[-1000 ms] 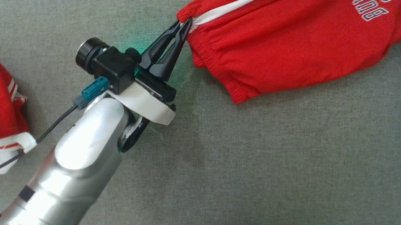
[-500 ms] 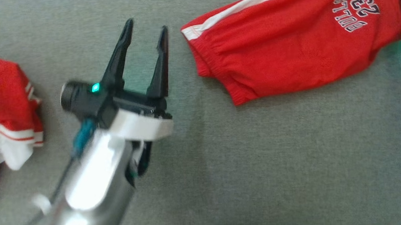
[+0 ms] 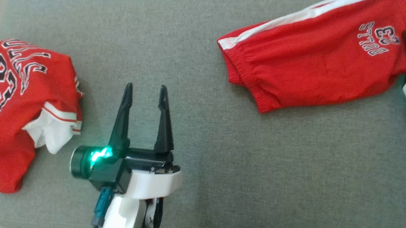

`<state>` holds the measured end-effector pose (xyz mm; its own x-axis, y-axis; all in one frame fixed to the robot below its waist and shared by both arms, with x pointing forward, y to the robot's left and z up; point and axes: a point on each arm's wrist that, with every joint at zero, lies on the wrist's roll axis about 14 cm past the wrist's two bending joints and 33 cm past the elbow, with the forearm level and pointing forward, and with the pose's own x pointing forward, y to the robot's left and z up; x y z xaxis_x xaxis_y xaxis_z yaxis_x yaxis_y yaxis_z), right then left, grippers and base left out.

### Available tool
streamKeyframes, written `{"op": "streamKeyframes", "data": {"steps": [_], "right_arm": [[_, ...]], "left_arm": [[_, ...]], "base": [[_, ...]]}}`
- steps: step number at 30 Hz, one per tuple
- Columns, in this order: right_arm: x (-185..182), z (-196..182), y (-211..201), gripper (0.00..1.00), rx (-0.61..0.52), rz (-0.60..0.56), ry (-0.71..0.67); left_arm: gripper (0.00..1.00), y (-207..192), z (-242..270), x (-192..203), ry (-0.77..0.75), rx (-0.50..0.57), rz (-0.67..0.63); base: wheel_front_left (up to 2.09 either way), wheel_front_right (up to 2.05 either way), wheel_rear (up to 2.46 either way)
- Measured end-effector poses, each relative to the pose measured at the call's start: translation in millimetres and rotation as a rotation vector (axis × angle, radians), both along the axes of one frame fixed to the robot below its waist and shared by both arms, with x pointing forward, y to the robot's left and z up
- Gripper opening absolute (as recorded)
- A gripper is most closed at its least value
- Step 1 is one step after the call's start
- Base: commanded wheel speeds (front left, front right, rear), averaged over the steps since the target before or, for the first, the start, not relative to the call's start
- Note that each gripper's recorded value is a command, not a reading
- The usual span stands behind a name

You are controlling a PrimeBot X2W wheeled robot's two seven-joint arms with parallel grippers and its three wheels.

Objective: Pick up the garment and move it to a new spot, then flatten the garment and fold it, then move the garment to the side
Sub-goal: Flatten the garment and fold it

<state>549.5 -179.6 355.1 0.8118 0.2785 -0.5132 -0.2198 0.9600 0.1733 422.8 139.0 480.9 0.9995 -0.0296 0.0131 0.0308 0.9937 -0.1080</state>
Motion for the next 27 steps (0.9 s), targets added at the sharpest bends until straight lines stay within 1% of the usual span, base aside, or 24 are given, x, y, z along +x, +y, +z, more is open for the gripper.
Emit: {"op": "streamKeyframes", "data": {"steps": [2,4,5,11,14,15,17,20,22,24,27], "right_arm": [[-5,4,0,0.0,0.02,-0.019,-0.006],[-9,10,-12,0.0,0.01,-0.051,-0.032],[-16,14,-31,0.0,-0.014,-0.089,-0.036],[-64,11,-96,0.0,-0.124,-0.183,0.027],[-76,25,-122,0.0,-0.167,-0.22,-0.01],[-76,25,-122,0.0,-0.167,-0.22,-0.01],[-80,37,-132,0.0,-0.178,-0.238,-0.05],[-80,56,-135,0.0,-0.176,-0.242,-0.116],[-72,74,-127,0.0,-0.161,-0.22,-0.175],[-61,94,-112,0.0,-0.149,-0.176,-0.244],[-47,120,-78,0.0,-0.119,-0.087,-0.334]], "left_arm": [[1.0,5,3,-5,-0.006,-0.003,0.015],[1.0,3,5,-8,-0.01,-0.009,0.003],[1.0,-3,7,-10,-0.018,-0.013,-0.017],[1.0,-16,14,-8,-0.044,-0.025,-0.065],[1.0,-29,18,-7,-0.056,-0.04,-0.114],[1.0,-29,18,-7,-0.056,-0.04,-0.114],[1.0,-39,22,-6,-0.07,-0.049,-0.15],[1.0,-47,30,-8,-0.091,-0.053,-0.176],[1.0,-50,34,-9,-0.103,-0.054,-0.184],[1.0,-51,38,-11,-0.112,-0.055,-0.188],[1.0,-51,38,-17,-0.11,-0.057,-0.192]], "base": [[0.0,0.0,0.0],[0.0,0.0,0.0],[0.0,0.0,0.0],[0.0,0.0,0.0],[0.0,0.0,0.0],[0.0,0.0,0.0],[0.0,0.0,0.0],[0.0,0.0,0.0],[0.0,0.0,0.0],[0.0,0.0,0.0],[0.0,0.0,0.0]]}}
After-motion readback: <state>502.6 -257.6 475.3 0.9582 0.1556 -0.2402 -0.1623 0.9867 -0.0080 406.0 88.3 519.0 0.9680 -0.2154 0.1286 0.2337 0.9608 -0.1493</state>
